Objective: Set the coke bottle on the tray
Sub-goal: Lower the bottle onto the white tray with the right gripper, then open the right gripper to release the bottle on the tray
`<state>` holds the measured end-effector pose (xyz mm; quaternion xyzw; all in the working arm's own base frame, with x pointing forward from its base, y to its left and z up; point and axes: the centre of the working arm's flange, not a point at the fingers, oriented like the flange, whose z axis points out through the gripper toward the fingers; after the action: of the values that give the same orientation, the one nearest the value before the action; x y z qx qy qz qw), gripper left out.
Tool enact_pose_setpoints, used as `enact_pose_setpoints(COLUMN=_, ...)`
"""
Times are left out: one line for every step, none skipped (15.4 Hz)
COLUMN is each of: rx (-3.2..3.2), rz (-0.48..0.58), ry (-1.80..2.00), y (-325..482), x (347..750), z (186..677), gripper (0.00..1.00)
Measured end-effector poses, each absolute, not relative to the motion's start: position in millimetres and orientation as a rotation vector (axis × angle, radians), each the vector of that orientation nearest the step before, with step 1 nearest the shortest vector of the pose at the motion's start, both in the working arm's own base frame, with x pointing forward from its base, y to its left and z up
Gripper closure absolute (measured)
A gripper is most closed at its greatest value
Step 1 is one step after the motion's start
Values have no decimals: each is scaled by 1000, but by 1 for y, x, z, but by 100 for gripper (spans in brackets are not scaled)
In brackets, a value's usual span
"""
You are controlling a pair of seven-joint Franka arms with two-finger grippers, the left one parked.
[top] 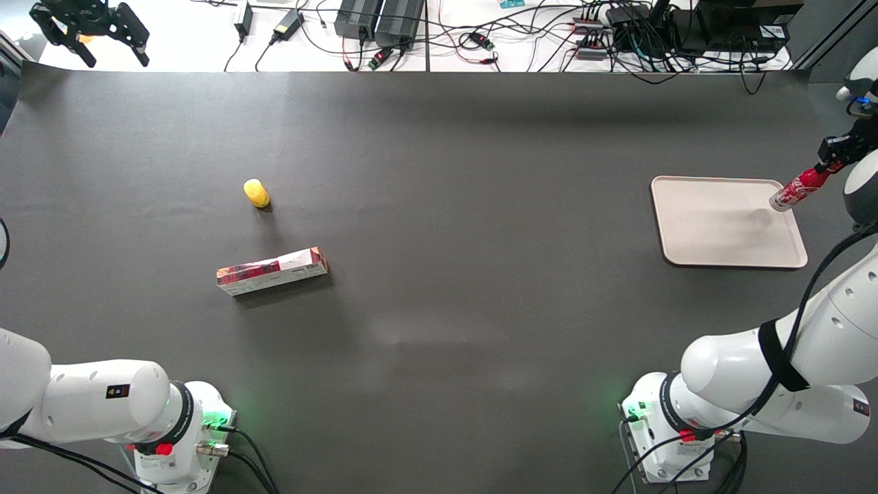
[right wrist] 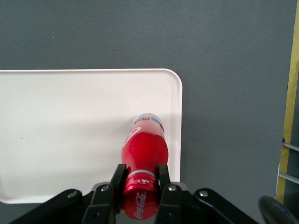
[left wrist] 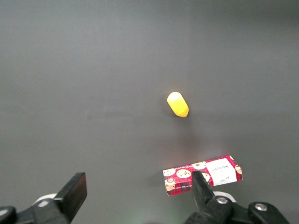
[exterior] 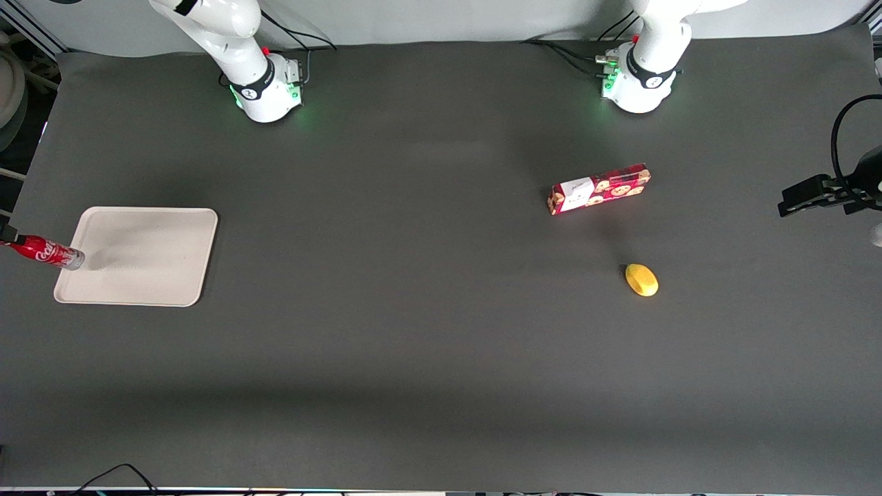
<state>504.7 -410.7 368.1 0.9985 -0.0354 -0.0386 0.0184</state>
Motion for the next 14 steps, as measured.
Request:
enact_pose_setpoints(rx=3093, rz=-106, ry=-109, y=-411, x=503, z=361, gripper=68)
enact_pose_setpoints(rx=3087, rz=-97, ry=-102, y=-411, x=501, z=354, gripper=68)
enact_pose_setpoints(rx=3085, rz=-95, ry=-84, y=-413, x=498, z=346, gripper=68)
enact_pose_setpoints(rx=3083, rz=-97, ry=-68, y=-415, x=495, z=340, gripper=68)
enact_pose_setpoints(rx=3082, rz=-99, ry=-62, y=-417, x=493, z=335, gripper=68)
enact_pose_setpoints(rx=3083, rz=-104, ry=-60, y=-418, x=492, z=331, gripper=68)
enact_pose_setpoints(rx=3082, rz=-107, ry=-59, y=-419, x=492, z=329, gripper=68)
enact_pose_setpoints(rx=3081, rz=-107, ry=-57, y=-419, x=492, z=328, gripper=68)
enact_pose_setpoints(rx=3080, rz=-105, ry=-55, y=-419, x=492, z=327, gripper=68)
enact_pose_setpoints(rx=3078, rz=-101, ry=-52, y=-419, x=493, z=327, gripper=67)
enact_pose_setpoints(rx=3079, rz=-98, ry=-45, y=-417, x=495, z=326, gripper=62)
enact_pose_setpoints(rx=3079, rz=-94, ry=-37, y=-415, x=497, z=326, gripper=54)
enact_pose_setpoints(rx=3080, rz=-91, ry=-31, y=-413, x=498, z=326, gripper=44)
enact_pose_setpoints(rx=3078, rz=-86, ry=-27, y=-413, x=500, z=327, gripper=33)
